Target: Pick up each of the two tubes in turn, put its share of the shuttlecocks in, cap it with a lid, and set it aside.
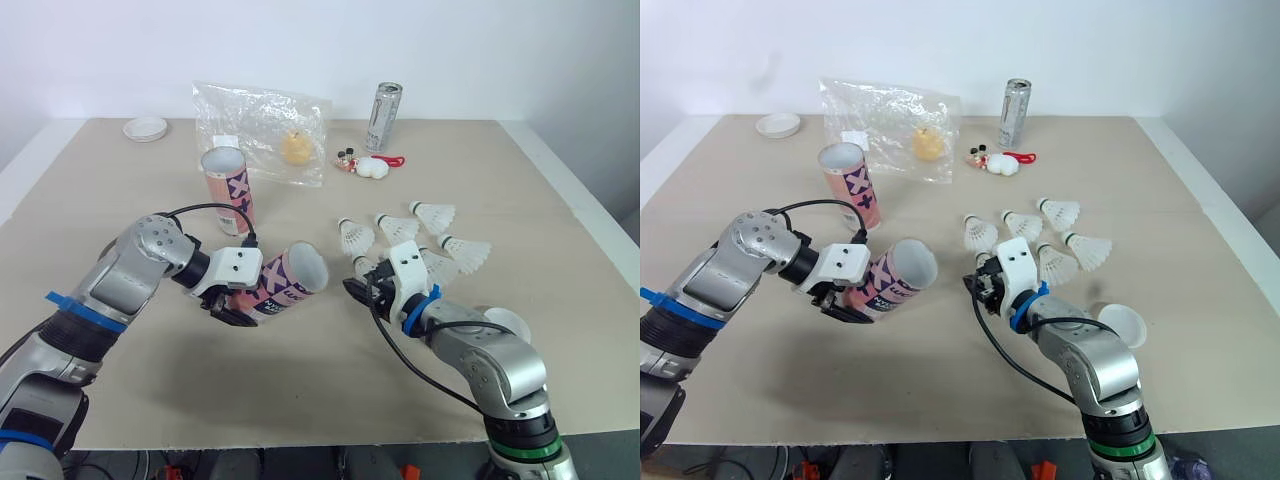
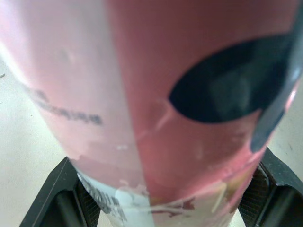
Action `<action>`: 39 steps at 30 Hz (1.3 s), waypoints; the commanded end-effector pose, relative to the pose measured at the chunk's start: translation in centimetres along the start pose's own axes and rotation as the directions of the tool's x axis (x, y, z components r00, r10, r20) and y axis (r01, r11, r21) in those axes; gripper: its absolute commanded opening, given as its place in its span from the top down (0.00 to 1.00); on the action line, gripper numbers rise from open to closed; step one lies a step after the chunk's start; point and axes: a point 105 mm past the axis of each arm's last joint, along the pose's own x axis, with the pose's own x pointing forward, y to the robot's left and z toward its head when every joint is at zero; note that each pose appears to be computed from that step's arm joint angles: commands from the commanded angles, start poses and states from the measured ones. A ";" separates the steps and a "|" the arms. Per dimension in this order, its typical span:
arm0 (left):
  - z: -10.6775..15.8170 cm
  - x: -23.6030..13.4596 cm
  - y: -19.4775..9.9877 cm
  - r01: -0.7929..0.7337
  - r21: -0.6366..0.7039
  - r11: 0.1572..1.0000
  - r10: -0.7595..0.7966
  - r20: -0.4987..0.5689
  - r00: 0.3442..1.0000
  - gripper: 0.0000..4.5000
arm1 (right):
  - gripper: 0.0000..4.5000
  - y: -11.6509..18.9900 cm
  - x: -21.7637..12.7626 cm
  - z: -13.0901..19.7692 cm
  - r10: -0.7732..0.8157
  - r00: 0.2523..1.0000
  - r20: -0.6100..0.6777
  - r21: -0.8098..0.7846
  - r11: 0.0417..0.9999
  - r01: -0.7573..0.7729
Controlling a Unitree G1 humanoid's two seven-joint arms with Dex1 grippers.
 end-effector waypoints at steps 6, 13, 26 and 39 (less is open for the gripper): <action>0.2 -0.2 0.1 -0.017 0.014 1.000 0.017 0.001 1.000 0.28 | 0.99 -1.0 -0.8 0.6 -0.034 0.999 0.023 -0.027 0.999 0.035; 0.2 -0.2 0.3 -0.017 0.011 1.000 0.016 0.001 1.000 0.28 | 0.99 -1.6 -3.4 1.6 0.011 1.000 0.005 -0.125 0.992 -0.011; 0.8 0.1 1.2 0.013 -0.057 0.998 -0.009 0.056 0.998 0.28 | 0.99 1.3 -9.5 12.7 0.475 0.878 0.051 -0.776 0.572 -0.264; 2.4 0.4 1.8 0.007 -0.047 0.999 -0.003 0.089 0.996 0.28 | 0.99 3.2 -6.4 11.6 0.566 0.817 -0.114 -0.910 0.270 -0.314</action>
